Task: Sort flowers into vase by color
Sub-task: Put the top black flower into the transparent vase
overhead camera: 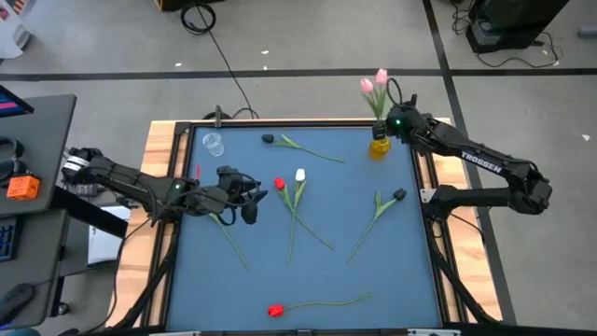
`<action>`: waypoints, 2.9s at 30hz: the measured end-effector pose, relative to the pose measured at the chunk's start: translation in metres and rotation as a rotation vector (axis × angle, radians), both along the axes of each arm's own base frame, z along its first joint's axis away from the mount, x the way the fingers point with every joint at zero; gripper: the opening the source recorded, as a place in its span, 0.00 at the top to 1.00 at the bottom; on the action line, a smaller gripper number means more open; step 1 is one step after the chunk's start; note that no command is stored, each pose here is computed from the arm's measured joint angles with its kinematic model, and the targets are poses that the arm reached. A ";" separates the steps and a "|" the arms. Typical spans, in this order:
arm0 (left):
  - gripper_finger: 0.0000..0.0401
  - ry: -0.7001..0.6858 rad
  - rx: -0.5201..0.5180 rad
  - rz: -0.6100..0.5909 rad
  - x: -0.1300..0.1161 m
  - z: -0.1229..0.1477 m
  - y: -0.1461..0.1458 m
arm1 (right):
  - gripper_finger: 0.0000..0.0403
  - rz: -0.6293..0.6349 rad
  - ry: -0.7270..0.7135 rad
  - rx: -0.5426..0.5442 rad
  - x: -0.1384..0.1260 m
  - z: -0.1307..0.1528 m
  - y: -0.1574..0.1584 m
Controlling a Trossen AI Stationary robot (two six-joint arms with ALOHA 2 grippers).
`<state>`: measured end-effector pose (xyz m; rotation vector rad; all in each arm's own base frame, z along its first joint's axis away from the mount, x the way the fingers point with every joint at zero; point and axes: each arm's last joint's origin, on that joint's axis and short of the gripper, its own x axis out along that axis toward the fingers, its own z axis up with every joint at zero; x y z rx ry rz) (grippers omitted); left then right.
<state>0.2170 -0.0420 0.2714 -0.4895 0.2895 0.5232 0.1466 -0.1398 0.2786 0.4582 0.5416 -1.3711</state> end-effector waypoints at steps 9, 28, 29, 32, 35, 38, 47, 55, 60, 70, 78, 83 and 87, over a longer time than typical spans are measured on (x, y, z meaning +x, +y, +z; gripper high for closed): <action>0.50 0.139 -0.223 0.038 -0.011 -0.018 0.000 | 0.63 0.091 -0.289 0.068 -0.013 0.021 0.025; 0.50 0.485 -0.410 0.008 -0.035 -0.040 0.000 | 0.64 0.210 -0.498 0.280 0.054 0.001 0.101; 0.50 0.492 -0.406 -0.002 -0.035 -0.040 0.000 | 0.64 0.217 -0.506 0.296 0.059 -0.001 0.106; 0.50 0.493 -0.394 -0.040 -0.034 -0.039 -0.001 | 0.64 0.233 -0.532 0.370 0.076 -0.012 0.118; 0.50 0.485 -0.357 -0.084 -0.032 -0.038 -0.002 | 0.64 0.253 -0.504 0.528 0.090 -0.028 0.125; 0.50 0.491 -0.308 -0.132 -0.030 -0.037 -0.002 | 0.64 0.242 -0.464 0.659 0.101 -0.044 0.132; 0.50 0.514 -0.206 -0.287 -0.030 -0.036 -0.009 | 0.64 0.254 -0.474 0.777 0.129 -0.044 0.170; 0.51 0.484 -0.214 -0.318 -0.038 -0.033 -0.028 | 0.64 0.294 -0.467 0.826 0.144 -0.038 0.194; 0.53 0.484 -0.244 -0.263 -0.052 -0.034 -0.043 | 0.64 0.310 -0.447 0.899 0.143 -0.040 0.207; 0.54 0.644 -0.373 -0.100 -0.082 -0.031 -0.040 | 0.64 0.350 -0.436 0.946 0.142 -0.040 0.217; 0.54 0.625 -0.386 0.025 -0.091 0.015 -0.010 | 0.64 0.351 -0.436 0.951 0.143 -0.040 0.215; 0.53 0.602 -0.362 0.047 -0.085 0.026 0.003 | 0.64 0.351 -0.437 0.947 0.143 -0.040 0.215; 0.51 0.546 -0.315 0.052 -0.081 0.048 0.016 | 0.64 0.346 -0.438 0.950 0.143 -0.040 0.215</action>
